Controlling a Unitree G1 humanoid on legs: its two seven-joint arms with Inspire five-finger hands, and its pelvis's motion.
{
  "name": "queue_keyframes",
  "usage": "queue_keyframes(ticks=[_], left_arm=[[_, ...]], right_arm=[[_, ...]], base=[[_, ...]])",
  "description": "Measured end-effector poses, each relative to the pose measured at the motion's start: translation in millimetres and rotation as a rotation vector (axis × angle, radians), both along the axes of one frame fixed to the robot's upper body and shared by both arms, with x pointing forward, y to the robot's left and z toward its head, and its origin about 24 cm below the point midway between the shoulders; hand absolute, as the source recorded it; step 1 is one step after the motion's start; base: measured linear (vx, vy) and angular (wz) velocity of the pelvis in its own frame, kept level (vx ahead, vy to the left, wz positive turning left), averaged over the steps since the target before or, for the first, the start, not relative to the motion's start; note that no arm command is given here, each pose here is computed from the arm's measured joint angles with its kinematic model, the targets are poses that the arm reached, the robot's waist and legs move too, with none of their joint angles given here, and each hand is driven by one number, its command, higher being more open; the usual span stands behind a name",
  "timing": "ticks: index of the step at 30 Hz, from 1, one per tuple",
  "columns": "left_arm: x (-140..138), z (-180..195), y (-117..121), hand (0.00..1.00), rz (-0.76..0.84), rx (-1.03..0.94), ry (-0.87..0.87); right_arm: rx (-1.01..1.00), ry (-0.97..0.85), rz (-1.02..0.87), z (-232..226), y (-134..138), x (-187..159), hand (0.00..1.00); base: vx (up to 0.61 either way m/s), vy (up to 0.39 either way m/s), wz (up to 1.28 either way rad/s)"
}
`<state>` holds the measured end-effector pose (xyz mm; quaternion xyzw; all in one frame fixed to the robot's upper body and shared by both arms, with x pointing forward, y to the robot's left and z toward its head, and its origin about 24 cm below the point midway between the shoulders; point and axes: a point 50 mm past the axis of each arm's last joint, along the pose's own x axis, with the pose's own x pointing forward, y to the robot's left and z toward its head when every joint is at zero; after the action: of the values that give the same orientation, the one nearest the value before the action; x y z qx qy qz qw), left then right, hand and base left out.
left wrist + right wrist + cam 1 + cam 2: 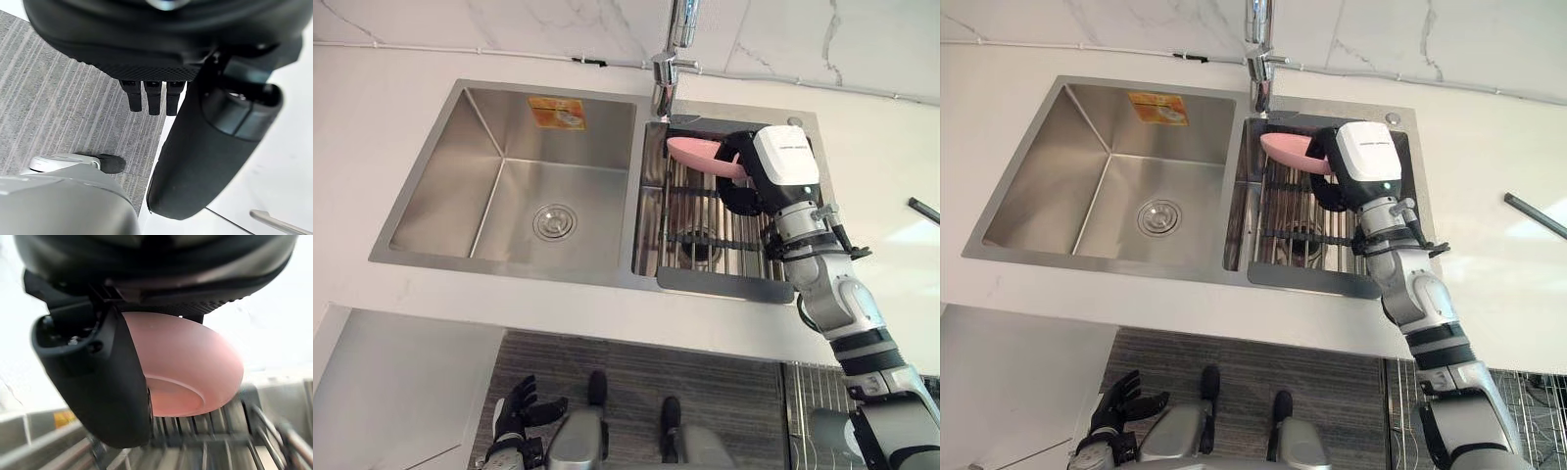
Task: Walk over to the sink, pick up the cup, carry it to the dishwasher, place the cup inside the dishwasher, then close the dishwasher door
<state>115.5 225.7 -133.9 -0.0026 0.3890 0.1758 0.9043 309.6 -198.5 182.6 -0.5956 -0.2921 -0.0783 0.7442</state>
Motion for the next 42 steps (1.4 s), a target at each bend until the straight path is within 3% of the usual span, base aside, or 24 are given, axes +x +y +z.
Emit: queue_keyframes(ticks=[9,19,26,31,37,42], left_arm=[[-4.0,-0.7,3.4,0.9,-0.001,0.01,0.014],[-9.5,-2.8,6.1,0.9,-0.009,0.021,0.041],[-15.8,-4.1,6.7,0.9,0.025,0.022,0.048],[-27.2,-4.4,12.8,0.9,0.152,-0.002,0.039],[-37.5,3.6,45.4,0.9,0.323,0.043,0.009],[-38.5,-0.5,32.8,0.9,0.322,0.006,0.012]], right_arm=[[0.032,-0.156,0.017,11.6,-9.8,-47.4,0.3],[0.179,-0.218,-0.14,-2.0,-37.8,-98.6,0.3],[0.207,-0.24,-0.195,-4.7,-45.1,-108.1,0.3],[0.223,-0.215,-0.256,-10.8,-52.9,-103.8,0.3],[0.203,-0.098,-0.357,-35.5,-69.5,-108.1,0.3],[0.214,0.058,-0.5,-70.4,-96.9,-122.5,0.3]], base=[[0.0,-0.006,-0.11],[-0.01,-0.006,-0.02],[-0.05,0.02,-0.58],[-0.12,0.132,-1.46],[-0.11,0.001,-0.71],[0.0,-0.142,-0.1]])
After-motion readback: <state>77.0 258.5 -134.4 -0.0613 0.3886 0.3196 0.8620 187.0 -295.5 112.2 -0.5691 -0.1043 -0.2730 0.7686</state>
